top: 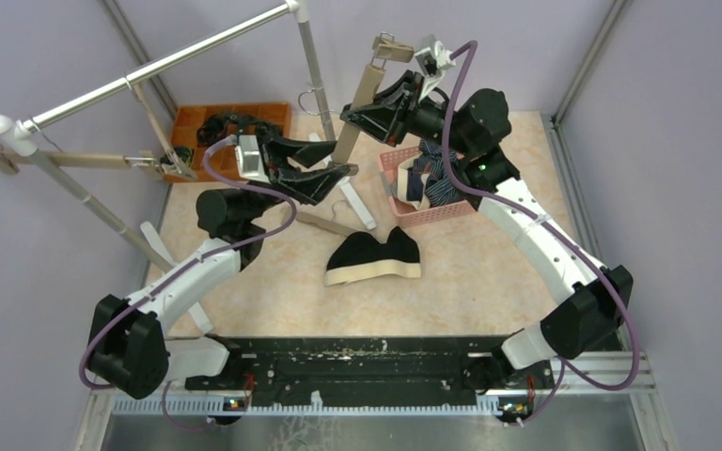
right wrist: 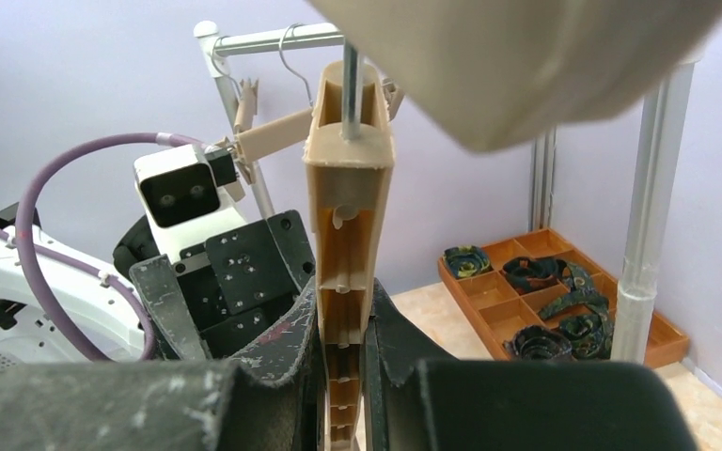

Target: Remove the underwear clipped to the hanger

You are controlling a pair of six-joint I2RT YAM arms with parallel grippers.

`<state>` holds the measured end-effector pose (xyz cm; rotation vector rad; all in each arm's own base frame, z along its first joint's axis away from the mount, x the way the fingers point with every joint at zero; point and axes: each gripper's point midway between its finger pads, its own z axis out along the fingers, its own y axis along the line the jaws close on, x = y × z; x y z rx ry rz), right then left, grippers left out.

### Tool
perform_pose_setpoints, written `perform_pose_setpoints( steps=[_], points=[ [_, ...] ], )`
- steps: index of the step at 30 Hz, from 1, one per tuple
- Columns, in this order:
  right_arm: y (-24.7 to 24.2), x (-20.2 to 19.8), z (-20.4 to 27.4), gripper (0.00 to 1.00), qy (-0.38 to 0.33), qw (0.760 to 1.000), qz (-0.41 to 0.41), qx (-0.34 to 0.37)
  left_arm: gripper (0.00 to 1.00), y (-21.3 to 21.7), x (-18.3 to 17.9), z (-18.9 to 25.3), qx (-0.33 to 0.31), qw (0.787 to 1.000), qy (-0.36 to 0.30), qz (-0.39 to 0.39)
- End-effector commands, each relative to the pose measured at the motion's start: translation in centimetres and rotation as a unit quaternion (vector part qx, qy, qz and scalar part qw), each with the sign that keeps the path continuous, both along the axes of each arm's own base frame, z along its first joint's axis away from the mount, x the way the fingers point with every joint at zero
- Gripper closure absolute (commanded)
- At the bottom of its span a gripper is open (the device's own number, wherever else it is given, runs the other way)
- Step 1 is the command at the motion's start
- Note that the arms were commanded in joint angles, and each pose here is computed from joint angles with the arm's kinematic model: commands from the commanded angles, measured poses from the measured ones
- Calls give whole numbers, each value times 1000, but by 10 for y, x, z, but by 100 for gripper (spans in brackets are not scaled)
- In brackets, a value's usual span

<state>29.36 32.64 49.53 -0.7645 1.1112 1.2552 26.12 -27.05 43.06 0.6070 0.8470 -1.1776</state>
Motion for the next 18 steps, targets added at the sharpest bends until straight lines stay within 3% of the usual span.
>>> perform_pose_setpoints(
  steps=[1, 3, 10, 18],
  points=[
    [0, -13, 23, 100, -39, 999, 9, 17, 38, -9, 1, 7, 7, 1000, -17, 3],
    [2, -15, 23, 100, -40, 999, 13, 16, 44, -11, 4, 10, 7, 1000, -16, 8],
    [3, -20, 22, 100, -42, 999, 21, 14, 93, -17, 12, 15, 16, 1000, -10, 23],
    [8, -19, 18, 100, -37, 999, 37, 13, 100, -39, 7, 10, 28, 999, 4, -31]
  ],
)
